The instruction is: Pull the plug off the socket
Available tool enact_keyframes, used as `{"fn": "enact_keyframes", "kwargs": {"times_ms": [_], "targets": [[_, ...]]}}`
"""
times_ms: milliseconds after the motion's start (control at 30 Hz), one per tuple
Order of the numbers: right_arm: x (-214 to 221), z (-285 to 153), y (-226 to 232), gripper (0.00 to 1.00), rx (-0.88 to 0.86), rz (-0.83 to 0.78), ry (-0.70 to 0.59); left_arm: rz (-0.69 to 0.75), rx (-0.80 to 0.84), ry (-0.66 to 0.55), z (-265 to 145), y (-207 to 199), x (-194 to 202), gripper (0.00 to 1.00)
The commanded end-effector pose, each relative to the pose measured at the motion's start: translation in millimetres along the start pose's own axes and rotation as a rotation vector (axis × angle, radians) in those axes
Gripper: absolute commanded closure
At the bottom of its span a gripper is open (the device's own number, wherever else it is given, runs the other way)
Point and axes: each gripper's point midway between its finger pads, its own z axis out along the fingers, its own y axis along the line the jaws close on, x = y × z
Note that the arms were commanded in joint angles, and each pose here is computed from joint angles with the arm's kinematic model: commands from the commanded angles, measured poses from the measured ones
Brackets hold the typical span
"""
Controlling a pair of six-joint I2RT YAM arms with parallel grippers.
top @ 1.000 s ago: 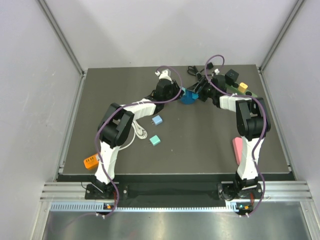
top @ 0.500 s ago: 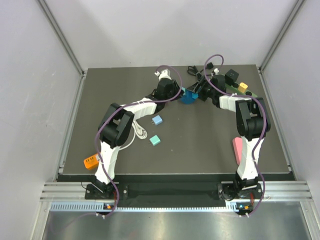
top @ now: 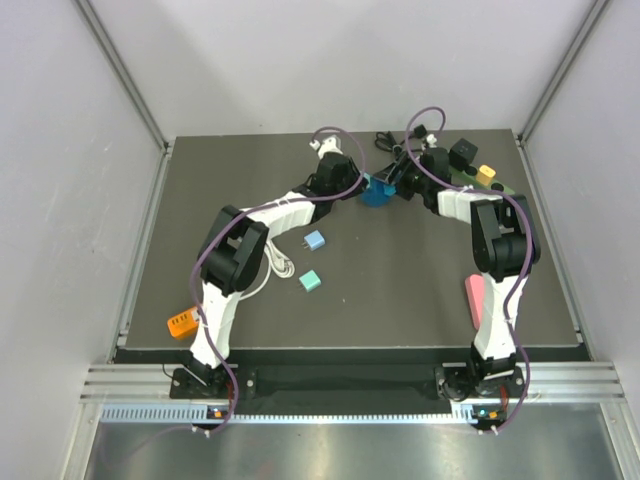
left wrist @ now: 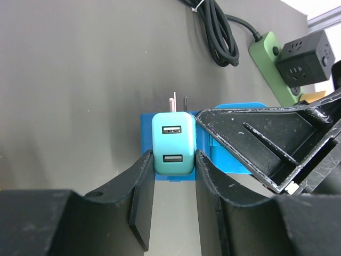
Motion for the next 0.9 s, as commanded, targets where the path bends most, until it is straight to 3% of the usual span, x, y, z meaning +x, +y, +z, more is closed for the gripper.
{"fn": "enact_keyframes", "kwargs": {"times_ms": [0, 167, 367, 433, 700, 867], "targets": [[-12, -1, -17, 1.00, 0.089, -0.081, -0.032, 0.053, -0.046, -0.212, -4, -2, -81, 1.00], [-12, -2, -19, 1.00, 0.105, -0.088, -0.033, 0.060, -0.083, -0.210, -12, 5, -84, 1.00], [-9, 0, -20, 1.00, 0.104, -0.082, -0.021, -0.142, 0.021, -0.190, -15, 29, -75, 1.00], [-7, 0, -20, 1.00, 0.104, -0.078, -0.014, -0.150, 0.046, -0.200, -16, 30, -75, 1.00], [-7, 2, -23, 1.00, 0.103, -0.065, -0.010, -0.131, 0.092, -0.256, -26, 28, -81, 1.00], [-6, 2, -24, 1.00, 0.108, -0.065, -0.007, 0.054, -0.021, -0.207, -23, 18, -72, 1.00]]}}
